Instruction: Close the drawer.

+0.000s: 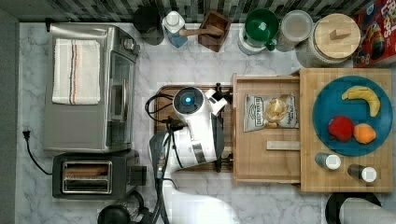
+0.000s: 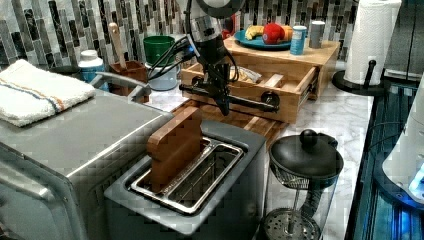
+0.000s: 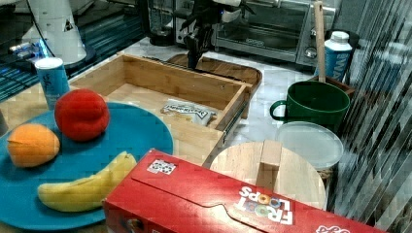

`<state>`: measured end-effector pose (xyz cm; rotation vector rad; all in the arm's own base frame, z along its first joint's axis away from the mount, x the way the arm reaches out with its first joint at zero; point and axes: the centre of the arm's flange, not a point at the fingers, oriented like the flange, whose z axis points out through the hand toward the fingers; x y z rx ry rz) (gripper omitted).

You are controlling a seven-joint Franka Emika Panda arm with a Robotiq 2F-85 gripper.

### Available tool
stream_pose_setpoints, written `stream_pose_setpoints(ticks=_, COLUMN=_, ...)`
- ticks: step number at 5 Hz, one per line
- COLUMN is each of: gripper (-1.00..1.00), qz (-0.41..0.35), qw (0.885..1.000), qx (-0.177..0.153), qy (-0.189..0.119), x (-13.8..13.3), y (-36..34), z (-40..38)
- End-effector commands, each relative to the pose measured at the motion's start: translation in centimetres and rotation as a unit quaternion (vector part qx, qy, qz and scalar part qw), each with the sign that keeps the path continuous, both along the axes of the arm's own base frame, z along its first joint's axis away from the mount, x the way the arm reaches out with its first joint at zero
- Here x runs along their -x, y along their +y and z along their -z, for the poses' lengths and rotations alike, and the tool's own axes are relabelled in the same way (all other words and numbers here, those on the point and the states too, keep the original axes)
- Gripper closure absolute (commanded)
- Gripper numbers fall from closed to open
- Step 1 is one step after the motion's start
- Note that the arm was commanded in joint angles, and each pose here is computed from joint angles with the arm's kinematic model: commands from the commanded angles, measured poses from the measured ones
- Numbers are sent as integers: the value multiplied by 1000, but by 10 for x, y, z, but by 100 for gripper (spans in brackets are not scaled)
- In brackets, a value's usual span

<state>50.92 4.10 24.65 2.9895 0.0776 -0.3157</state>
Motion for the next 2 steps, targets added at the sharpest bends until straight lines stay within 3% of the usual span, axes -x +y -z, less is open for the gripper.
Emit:
stream_pose_setpoints(ticks=1, gripper=100, qz=-52, qw=994, qx=-8, qy=-93, x=-33, y=-89, z=-70)
stream_pose_setpoints(ticks=2, gripper=100, qz=-47, qw=994, qx=-18, qy=-97, x=-36, y=-134, z=-72)
